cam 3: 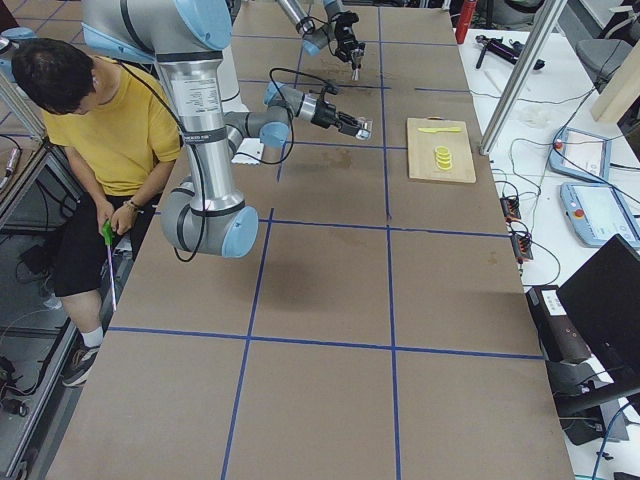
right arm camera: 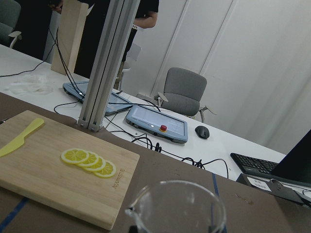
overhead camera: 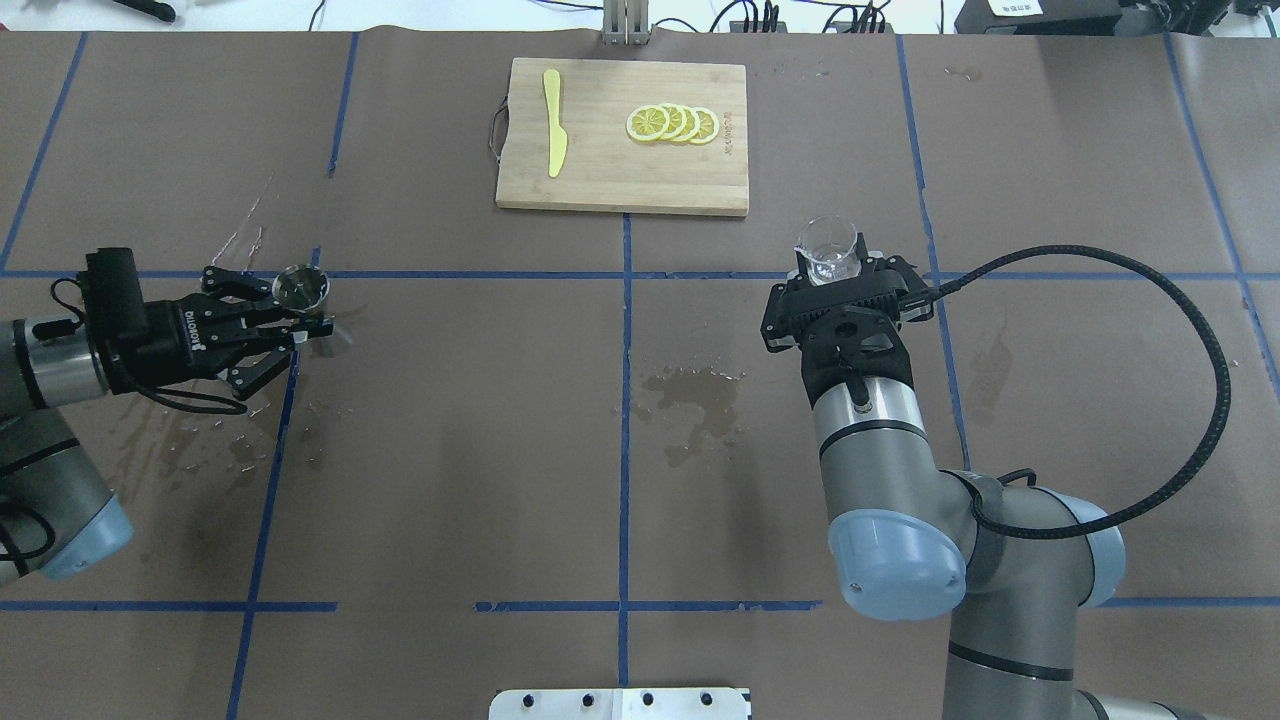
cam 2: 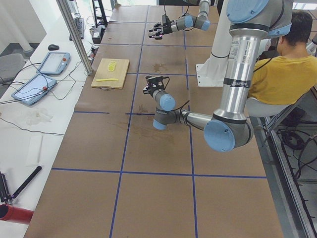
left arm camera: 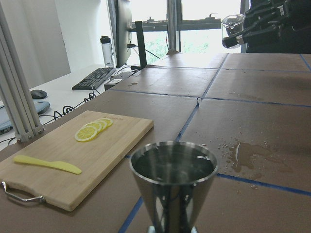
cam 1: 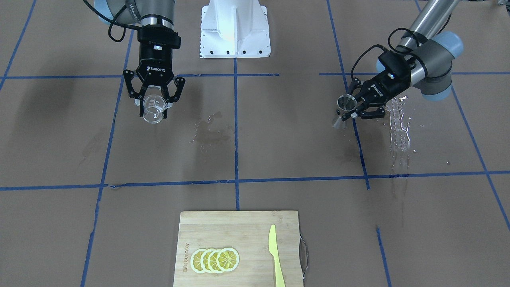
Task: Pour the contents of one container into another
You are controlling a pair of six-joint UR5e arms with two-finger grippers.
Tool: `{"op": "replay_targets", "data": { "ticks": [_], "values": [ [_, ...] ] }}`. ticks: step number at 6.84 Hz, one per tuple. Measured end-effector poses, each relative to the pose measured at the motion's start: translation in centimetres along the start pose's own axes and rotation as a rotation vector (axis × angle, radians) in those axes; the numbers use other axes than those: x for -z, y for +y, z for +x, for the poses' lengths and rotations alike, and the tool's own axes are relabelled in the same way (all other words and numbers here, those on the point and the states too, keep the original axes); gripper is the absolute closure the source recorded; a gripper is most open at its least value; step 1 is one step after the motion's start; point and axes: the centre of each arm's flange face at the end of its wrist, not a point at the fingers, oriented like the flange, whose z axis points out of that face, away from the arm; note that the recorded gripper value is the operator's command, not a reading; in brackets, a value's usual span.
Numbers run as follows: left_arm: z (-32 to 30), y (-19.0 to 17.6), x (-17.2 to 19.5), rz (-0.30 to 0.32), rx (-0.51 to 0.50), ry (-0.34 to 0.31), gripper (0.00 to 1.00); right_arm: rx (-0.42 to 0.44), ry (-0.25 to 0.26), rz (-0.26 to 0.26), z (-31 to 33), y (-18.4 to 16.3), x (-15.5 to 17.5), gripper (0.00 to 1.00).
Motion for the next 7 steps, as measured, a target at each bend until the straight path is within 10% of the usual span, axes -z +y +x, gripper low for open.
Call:
{"op": "replay_targets", "data": {
  "ticks": [7],
  "values": [
    [0.8, 3.7, 11.7, 0.074, 0.187, -0.192, 1.0, -0.007, -0.004, 0.002, -0.2, -0.3, 0.1, 1.0]
  ]
}}
